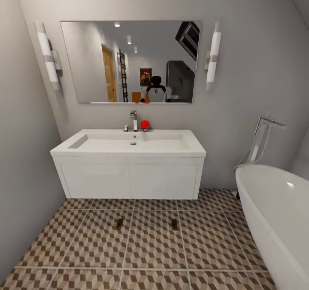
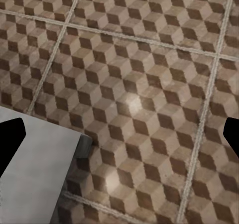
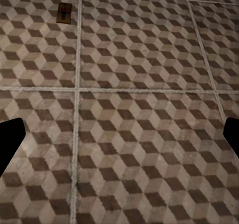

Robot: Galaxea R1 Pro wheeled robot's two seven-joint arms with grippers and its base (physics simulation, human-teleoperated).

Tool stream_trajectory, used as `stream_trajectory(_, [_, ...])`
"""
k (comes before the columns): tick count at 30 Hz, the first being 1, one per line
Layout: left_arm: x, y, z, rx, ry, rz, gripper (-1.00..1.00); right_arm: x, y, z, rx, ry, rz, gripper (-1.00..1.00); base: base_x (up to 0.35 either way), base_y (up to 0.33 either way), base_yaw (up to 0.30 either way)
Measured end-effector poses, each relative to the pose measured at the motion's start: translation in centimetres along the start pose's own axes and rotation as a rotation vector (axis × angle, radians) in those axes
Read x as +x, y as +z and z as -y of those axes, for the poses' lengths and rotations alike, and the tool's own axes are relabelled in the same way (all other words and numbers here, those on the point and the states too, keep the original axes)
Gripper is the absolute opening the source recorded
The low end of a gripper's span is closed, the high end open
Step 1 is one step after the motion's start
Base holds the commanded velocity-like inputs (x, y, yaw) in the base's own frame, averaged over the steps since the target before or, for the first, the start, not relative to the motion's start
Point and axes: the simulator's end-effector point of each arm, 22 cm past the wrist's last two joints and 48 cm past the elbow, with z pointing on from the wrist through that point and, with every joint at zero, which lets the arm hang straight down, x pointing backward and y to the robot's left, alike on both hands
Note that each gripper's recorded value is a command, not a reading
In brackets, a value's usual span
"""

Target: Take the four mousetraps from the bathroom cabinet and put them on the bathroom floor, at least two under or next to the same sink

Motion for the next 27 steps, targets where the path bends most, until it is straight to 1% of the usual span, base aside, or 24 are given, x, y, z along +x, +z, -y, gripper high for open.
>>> stream_trajectory(17, [-1.9,-2.3,0.3,0.009,-0.002,-0.007,1.0,-2.5,-1.8,0.4,-0.003,-0.005,0.0,1.0,0.0,0.0,0.0])
stream_trajectory(27, [-3.0,-3.6,0.1,0.008,-0.001,-0.008,1.0,-3.9,-2.8,0.5,-0.006,-0.006,0.0,1.0,0.0,0.0,0.0])
